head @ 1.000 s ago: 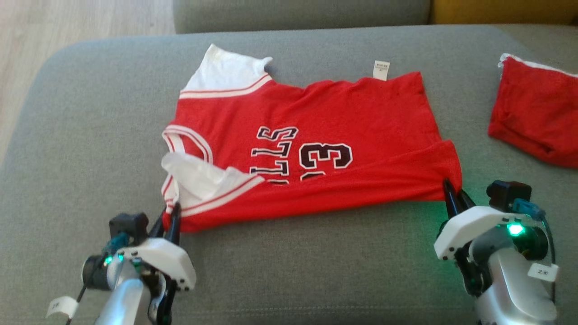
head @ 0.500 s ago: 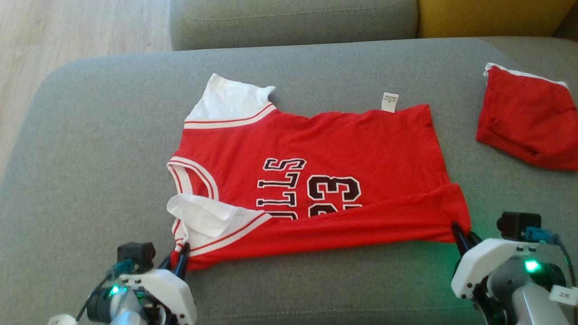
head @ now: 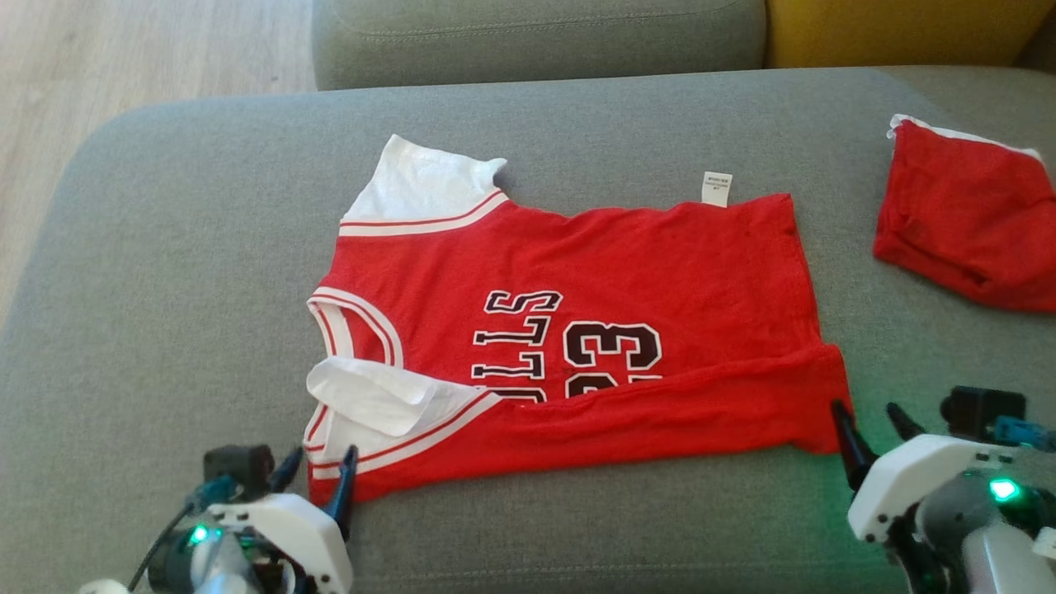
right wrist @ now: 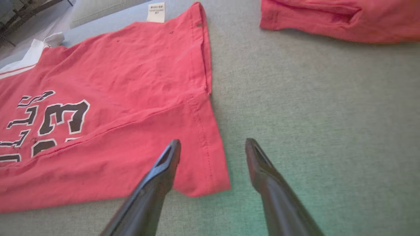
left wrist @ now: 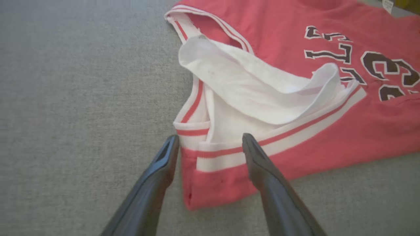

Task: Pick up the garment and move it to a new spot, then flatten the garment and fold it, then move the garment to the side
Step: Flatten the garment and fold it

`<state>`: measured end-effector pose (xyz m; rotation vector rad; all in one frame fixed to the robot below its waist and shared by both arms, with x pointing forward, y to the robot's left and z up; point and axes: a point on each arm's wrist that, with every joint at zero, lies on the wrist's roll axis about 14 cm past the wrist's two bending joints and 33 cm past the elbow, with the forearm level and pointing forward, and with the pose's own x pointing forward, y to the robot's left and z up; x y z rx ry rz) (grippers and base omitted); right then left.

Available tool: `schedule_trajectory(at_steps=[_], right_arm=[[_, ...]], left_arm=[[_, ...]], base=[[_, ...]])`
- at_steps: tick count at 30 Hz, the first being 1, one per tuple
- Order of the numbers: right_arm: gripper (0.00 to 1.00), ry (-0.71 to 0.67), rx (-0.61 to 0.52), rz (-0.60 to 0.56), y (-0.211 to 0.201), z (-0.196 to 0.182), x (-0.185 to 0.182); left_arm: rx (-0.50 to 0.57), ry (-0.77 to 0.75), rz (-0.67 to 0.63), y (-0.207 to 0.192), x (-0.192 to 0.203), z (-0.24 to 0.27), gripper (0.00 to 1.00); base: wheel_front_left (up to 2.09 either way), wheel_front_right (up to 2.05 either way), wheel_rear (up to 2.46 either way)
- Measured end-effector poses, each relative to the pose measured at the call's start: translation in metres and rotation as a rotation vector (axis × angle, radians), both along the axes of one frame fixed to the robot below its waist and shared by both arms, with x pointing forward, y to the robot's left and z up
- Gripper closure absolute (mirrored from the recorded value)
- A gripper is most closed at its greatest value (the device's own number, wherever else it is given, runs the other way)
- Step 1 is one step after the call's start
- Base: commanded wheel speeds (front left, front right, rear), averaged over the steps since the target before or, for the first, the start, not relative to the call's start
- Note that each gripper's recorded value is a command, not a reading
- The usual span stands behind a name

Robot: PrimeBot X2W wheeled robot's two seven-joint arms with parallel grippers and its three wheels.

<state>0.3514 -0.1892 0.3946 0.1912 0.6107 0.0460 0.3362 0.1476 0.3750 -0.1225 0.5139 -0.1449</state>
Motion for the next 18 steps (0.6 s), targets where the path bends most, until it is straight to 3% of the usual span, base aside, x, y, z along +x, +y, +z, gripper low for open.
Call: schedule_trajectory(at_steps=[5, 13, 18], right_arm=[[0.0, -0.12, -0.016, -0.036, -0.007, 0.023, 0.012], [0.0, -0.391, -0.009, 0.031, 0.021, 0.071, 0.035], [0.0, -0.442, -0.028, 0.051, 0.027, 0.076, 0.043]], left_arm=[[0.002, -0.144, 0.074, 0.013, 0.015, 0.026, 0.0], [-0.081, -0.423, 0.134, 0.01, 0.047, 0.089, 0.0], [-0.112, -0.508, 0.137, 0.006, 0.065, 0.116, 0.0]], base=[[0.0, 0.0, 0.0], [0.0, 0.0, 0.0], [0.0, 0.0, 0.0]])
